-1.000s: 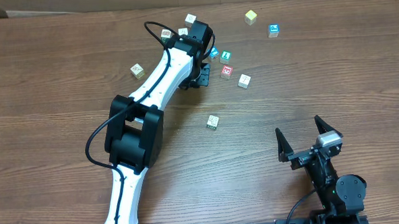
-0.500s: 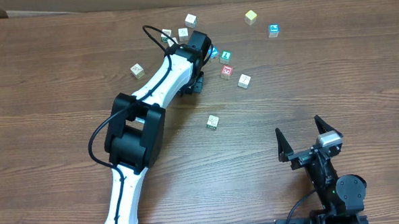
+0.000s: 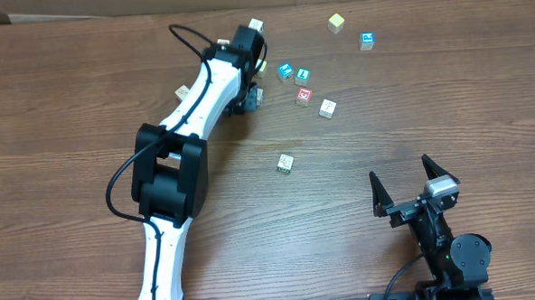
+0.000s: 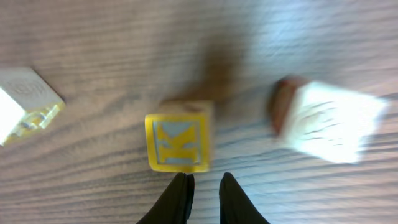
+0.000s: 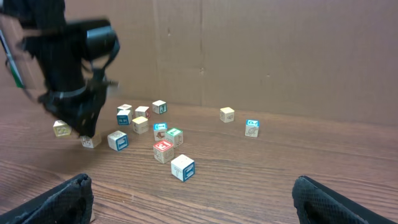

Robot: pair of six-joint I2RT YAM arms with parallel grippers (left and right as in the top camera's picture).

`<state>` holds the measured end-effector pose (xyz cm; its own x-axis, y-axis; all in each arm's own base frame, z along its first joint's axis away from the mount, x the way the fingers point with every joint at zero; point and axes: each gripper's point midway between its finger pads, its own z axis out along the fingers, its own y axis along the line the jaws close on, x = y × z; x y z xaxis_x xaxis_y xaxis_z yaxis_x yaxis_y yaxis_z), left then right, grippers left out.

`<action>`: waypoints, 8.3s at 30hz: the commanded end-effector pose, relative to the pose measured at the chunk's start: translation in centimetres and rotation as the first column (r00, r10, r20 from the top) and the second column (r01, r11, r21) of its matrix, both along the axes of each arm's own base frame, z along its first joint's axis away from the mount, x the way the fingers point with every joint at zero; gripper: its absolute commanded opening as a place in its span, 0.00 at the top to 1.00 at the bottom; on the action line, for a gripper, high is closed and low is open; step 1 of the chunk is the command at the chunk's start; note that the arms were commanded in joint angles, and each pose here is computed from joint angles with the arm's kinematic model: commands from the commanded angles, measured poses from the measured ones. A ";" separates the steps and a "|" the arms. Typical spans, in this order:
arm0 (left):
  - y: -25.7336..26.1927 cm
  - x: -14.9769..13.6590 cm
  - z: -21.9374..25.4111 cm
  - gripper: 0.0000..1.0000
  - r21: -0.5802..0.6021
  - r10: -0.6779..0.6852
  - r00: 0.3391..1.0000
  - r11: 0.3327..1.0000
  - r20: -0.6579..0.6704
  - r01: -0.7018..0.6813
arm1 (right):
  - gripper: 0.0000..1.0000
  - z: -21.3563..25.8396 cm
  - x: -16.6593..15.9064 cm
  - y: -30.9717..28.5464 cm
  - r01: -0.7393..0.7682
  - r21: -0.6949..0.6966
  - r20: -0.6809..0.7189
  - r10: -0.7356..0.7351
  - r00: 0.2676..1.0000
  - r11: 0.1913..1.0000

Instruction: Form a circle

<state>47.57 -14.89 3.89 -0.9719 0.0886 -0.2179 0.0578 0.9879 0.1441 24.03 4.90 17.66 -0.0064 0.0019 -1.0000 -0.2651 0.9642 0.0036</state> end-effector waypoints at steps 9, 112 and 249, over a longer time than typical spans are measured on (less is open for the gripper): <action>-6.4 8.2 11.6 0.67 -0.292 0.029 0.931 0.953 0.364 0.085 | 0.00 -0.2 0.0 -0.1 0.004 -0.005 0.005 -0.004 1.000 1.000; 1.6 9.1 -2.1 0.64 -0.191 0.097 0.973 0.980 0.212 -0.056 | 0.00 -0.2 0.0 -0.1 0.004 -0.005 0.005 -0.004 1.000 1.000; -5.0 -14.2 -1.7 0.55 -0.166 0.265 0.947 0.941 -0.181 -0.295 | 0.00 -0.2 0.0 -0.1 0.004 -0.005 0.005 -0.004 1.000 1.000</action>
<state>33.72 -20.20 2.88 -0.9735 -0.2220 -0.0548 -0.2187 0.9740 -0.0597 24.03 4.89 17.64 -0.0066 -0.0018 -1.0000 -0.2648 0.9643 0.0000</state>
